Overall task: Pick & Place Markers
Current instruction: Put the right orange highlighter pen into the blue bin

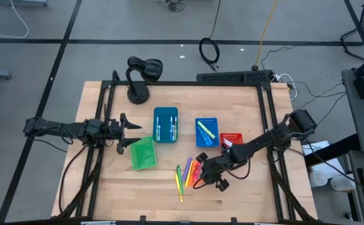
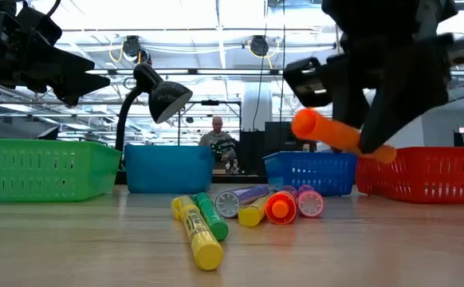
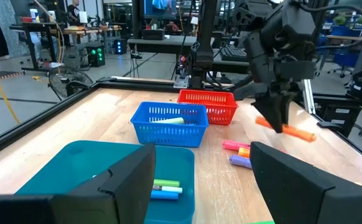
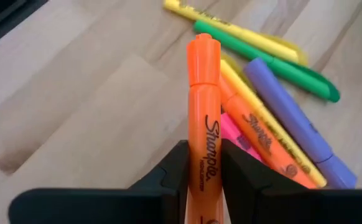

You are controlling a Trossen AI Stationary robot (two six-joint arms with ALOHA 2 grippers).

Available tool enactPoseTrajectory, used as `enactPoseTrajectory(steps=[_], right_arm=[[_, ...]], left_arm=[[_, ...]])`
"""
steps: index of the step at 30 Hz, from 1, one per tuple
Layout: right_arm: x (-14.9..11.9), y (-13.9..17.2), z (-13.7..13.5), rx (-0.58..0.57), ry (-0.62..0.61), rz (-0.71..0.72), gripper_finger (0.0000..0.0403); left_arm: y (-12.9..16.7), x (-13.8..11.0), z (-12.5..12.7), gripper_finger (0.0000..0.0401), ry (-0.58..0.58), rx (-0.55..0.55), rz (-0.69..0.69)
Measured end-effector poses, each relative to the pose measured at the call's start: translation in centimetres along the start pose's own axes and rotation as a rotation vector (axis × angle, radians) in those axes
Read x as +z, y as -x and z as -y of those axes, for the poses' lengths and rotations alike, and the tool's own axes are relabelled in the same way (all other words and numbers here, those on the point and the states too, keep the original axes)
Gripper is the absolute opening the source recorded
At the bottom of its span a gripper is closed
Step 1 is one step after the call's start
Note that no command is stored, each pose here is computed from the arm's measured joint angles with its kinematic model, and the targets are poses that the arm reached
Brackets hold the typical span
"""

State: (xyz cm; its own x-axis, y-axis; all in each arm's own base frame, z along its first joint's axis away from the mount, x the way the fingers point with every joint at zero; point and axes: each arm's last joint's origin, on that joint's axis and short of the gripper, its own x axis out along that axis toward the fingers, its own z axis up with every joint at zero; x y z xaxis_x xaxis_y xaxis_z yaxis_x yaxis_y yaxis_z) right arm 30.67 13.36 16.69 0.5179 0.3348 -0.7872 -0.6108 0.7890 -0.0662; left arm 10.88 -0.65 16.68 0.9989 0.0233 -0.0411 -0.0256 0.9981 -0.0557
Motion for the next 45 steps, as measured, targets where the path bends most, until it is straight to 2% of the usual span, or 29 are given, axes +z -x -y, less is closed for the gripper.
enactPoseTrajectory(steps=[14,29,36,40,45], right_arm=[[0.2,0.3,-0.7,0.013,0.018,0.001,0.0063],[1.4,3.8,-3.0,0.045,0.049,0.044,0.006],[1.5,3.9,-3.6,0.03,0.062,0.044,0.0059],[1.3,3.9,-3.2,-0.073,-0.028,0.017,0.0059],[1.2,4.0,-2.2,-0.193,-0.22,0.015,0.0061]], left_arm=[[0.0,0.0,0.0,0.0267,0.0,0.0,0.0],[0.0,0.0,0.0,0.0267,0.0,0.0,0.001],[0.0,0.0,0.0,0.0267,0.0,0.0,0.001],[0.0,0.0,0.0,0.0267,0.0,0.0,0.001],[0.0,0.0,0.0,0.0267,0.0,0.0,0.0]])
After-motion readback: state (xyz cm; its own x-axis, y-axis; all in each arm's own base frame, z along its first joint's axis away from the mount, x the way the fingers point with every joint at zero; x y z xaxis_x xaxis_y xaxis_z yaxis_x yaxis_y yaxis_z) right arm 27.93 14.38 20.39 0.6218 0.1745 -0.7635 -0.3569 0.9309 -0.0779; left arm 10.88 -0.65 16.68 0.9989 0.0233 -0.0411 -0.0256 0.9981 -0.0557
